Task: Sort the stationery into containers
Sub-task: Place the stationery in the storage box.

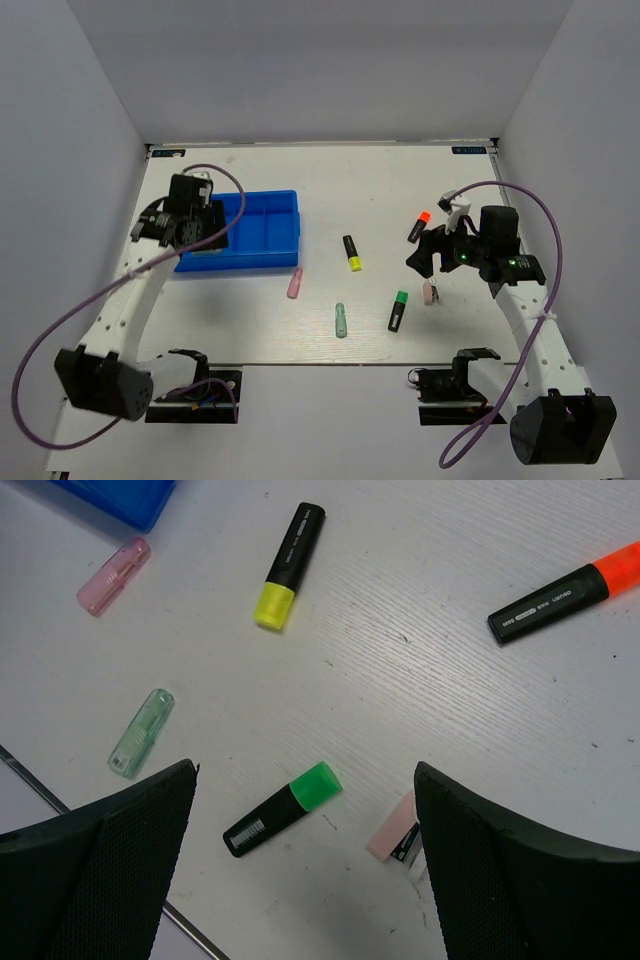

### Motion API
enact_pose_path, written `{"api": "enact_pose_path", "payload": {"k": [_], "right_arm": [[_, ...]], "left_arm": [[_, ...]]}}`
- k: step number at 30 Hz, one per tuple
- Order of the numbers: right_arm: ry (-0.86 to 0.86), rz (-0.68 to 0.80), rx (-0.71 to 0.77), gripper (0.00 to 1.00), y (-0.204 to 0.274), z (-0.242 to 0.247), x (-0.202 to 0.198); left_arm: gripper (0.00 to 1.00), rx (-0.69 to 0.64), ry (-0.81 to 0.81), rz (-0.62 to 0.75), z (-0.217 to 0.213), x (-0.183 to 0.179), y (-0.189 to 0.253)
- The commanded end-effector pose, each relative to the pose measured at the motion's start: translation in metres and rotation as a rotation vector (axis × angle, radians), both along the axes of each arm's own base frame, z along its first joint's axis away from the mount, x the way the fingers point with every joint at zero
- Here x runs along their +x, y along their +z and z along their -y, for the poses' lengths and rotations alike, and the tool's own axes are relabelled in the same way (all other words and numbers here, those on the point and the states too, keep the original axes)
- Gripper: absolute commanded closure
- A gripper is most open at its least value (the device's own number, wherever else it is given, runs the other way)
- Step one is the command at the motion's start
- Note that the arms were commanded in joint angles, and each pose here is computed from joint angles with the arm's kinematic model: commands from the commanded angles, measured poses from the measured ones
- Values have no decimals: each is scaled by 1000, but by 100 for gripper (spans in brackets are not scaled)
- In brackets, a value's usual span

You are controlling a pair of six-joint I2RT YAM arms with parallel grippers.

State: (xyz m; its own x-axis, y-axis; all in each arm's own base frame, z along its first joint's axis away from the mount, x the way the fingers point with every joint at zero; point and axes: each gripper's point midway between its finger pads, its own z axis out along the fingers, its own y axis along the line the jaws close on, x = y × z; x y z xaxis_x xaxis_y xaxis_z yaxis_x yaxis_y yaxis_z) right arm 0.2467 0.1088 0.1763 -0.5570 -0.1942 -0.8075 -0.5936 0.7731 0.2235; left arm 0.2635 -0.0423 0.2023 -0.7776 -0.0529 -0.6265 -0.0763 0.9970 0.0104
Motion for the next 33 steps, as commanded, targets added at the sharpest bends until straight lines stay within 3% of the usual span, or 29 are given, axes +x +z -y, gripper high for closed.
{"api": "enact_pose_path", "payload": {"k": [1, 9, 15, 22, 23, 25, 27, 33], "right_arm": [[27, 17, 14, 9, 8, -4, -1], [50, -9, 35, 9, 4, -8, -4], [54, -34, 25, 9, -3, -7, -3], [52, -38, 14, 9, -6, -6, -2], [52, -41, 14, 9, -7, -5, -2], [56, -48, 15, 9, -8, -7, -2], [58, -51, 14, 9, -8, -6, -2], [60, -55, 5, 9, -11, -5, -1]], "left_arm": [[100, 44, 87, -45, -37, 28, -6], [100, 163, 90, -134, -81, 92, -31], [96, 225, 64, -205, -99, 111, -51], [66, 271, 102, -289, -110, 113, -77], [56, 270, 104, -287, -110, 113, -77], [45, 269, 109, -285, -110, 113, -77], [26, 259, 113, -272, -109, 114, -75], [18, 222, 98, -228, -102, 115, -61]]}}
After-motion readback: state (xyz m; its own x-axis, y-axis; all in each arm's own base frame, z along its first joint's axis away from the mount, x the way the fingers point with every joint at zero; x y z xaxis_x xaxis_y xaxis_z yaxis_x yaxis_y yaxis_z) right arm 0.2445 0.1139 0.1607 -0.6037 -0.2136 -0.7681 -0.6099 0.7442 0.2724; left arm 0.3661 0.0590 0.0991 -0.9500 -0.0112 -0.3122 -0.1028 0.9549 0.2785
